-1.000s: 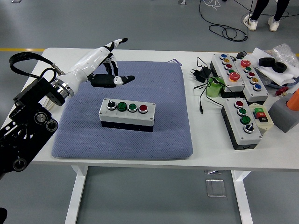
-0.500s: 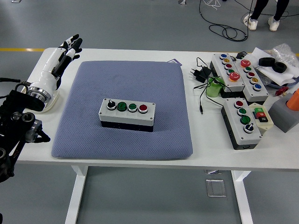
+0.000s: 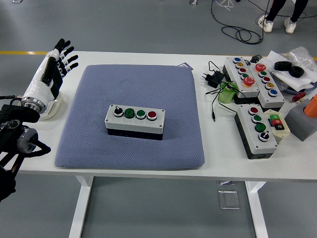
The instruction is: Pick up the button,place it on the desk,press the button,press the button
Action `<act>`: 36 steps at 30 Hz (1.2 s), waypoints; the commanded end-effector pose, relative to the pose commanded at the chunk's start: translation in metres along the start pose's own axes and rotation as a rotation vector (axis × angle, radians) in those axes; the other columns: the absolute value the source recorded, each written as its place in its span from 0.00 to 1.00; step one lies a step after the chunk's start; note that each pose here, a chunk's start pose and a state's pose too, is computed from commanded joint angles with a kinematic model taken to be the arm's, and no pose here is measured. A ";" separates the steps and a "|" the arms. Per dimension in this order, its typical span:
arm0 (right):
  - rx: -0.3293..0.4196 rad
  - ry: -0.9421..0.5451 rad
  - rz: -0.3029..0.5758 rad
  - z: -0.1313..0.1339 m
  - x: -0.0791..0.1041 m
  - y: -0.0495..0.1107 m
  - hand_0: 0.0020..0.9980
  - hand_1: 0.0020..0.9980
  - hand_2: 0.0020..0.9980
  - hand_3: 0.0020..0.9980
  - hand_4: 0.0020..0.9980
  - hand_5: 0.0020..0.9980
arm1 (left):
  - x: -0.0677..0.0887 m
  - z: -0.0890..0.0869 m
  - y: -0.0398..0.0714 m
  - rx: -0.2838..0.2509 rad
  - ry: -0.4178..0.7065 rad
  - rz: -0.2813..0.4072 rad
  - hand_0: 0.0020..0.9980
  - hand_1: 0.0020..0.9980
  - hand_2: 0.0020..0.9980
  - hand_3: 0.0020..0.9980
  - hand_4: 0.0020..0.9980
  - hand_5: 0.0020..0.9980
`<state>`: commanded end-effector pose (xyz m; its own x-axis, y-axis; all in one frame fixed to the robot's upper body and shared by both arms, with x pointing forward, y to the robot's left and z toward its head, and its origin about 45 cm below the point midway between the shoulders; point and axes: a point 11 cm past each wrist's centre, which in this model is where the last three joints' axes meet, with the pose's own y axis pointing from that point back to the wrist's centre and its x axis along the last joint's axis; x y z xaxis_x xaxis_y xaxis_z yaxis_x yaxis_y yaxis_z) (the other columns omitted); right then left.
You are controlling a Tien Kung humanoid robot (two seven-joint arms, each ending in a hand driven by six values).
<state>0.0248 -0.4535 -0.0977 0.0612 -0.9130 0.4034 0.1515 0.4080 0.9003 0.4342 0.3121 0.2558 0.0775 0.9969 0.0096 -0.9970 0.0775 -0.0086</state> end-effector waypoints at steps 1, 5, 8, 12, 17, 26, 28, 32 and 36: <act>0.001 -0.001 -0.001 -0.001 0.000 0.000 0.66 0.63 0.71 0.59 0.36 0.21 | 0.000 0.001 0.000 -0.002 -0.001 -0.001 0.85 0.90 0.96 0.95 0.73 1.00; 0.006 -0.004 -0.003 -0.002 -0.001 0.001 0.66 0.63 0.71 0.59 0.36 0.21 | 0.000 0.002 0.000 -0.007 -0.008 -0.002 0.85 0.90 0.96 0.95 0.73 1.00; 0.007 -0.006 -0.004 -0.003 -0.001 0.001 0.66 0.63 0.71 0.59 0.36 0.21 | 0.000 0.003 0.000 -0.008 -0.010 -0.003 0.85 0.90 0.96 0.95 0.73 1.00; 0.009 -0.009 -0.007 -0.004 -0.001 0.001 0.66 0.63 0.71 0.59 0.36 0.21 | 0.000 0.003 0.000 -0.008 -0.011 -0.002 0.86 0.90 0.96 0.95 0.72 1.00; 0.021 -0.021 -0.022 -0.009 -0.004 0.002 0.66 0.63 0.70 0.59 0.36 0.21 | -0.001 0.005 -0.001 -0.007 -0.017 -0.007 0.85 0.90 0.96 0.95 0.72 1.00; 0.026 -0.020 -0.033 -0.012 -0.007 0.003 0.66 0.63 0.70 0.59 0.36 0.21 | -0.005 0.006 -0.002 -0.003 -0.021 -0.015 0.85 0.91 0.96 0.95 0.72 1.00; 0.026 -0.023 -0.034 -0.012 -0.007 0.003 0.66 0.63 0.70 0.59 0.36 0.21 | -0.003 0.007 -0.001 -0.003 -0.024 -0.011 0.86 0.91 0.96 0.95 0.72 1.00; 0.028 -0.020 -0.037 -0.012 -0.008 0.003 0.66 0.63 0.70 0.59 0.36 0.21 | 0.000 0.008 -0.001 -0.003 -0.028 -0.005 0.86 0.91 0.96 0.95 0.72 1.00; 0.029 -0.017 -0.038 -0.013 -0.009 0.003 0.66 0.63 0.70 0.58 0.36 0.21 | 0.000 0.009 -0.001 -0.004 -0.026 -0.006 0.86 0.91 0.96 0.95 0.72 1.00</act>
<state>0.0377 -0.4438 -0.1005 0.0387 -0.9278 0.3710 0.1249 0.3728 0.9194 0.4352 0.3116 0.2644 0.0828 0.9959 0.0360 -0.9965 0.0833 -0.0120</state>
